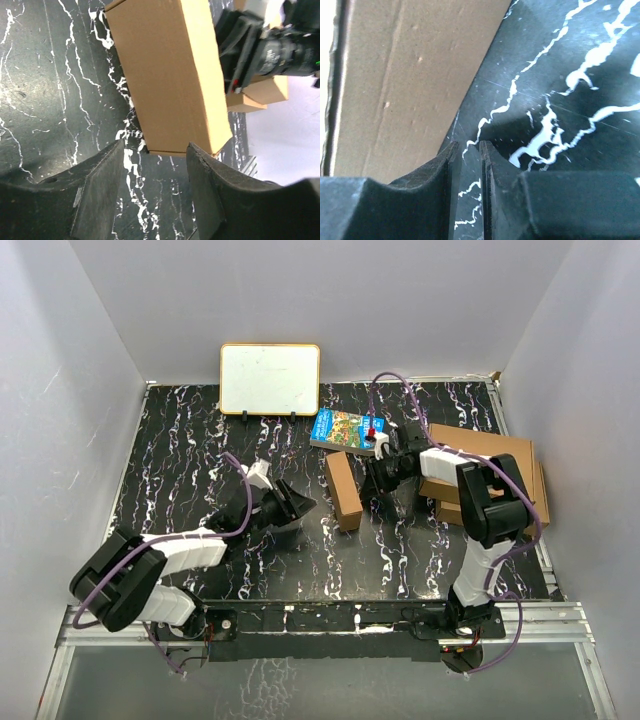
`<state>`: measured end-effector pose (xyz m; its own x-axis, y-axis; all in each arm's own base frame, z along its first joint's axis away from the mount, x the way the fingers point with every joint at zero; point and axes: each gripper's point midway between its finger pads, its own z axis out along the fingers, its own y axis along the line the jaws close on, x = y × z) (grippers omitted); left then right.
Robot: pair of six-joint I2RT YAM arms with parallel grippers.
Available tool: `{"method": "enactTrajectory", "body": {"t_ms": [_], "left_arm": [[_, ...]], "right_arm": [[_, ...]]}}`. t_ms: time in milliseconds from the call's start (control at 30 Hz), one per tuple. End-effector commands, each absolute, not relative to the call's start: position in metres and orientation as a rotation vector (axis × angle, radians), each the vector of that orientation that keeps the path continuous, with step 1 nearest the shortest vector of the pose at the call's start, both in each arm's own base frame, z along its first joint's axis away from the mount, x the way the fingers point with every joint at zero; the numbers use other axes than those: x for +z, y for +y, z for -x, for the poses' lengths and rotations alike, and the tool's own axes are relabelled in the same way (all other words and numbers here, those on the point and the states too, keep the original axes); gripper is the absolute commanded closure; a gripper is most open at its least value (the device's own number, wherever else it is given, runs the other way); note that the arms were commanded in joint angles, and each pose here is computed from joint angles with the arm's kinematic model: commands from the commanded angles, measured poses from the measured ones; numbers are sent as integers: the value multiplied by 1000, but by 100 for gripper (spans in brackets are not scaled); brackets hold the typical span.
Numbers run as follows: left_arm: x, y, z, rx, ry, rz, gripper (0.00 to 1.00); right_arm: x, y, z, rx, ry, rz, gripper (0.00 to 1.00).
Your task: Fold the paper box
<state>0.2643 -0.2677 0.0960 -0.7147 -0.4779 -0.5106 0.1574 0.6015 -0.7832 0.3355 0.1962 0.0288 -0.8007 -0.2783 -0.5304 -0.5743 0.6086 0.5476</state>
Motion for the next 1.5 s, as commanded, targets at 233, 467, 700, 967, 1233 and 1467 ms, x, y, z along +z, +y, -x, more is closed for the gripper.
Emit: {"method": "enactTrajectory", "body": {"t_ms": [233,467,700,967,1233,1467], "left_arm": [[84,-295,-286,-1095,2165,111,72],[86,-315,-292,-1138,2164,50,73],[97,-314,-279,-1126,2110,-16,73],[108,-300,-255,-1049,2070,-64,73],[103,-302,-264,-986,2098,-81,72],[110,-318,-276,-987,2086,-141,71]], "right_arm": [[82,184,-364,843,2232,787,76],[67,222,-335,1220,2258,774,81],[78,270,-298,1545,2180,866,81],[63,280,-299,1392,2248,922,80],[72,200,-372,676,2275,882,76],[102,171,-381,584,2193,893,72]]}}
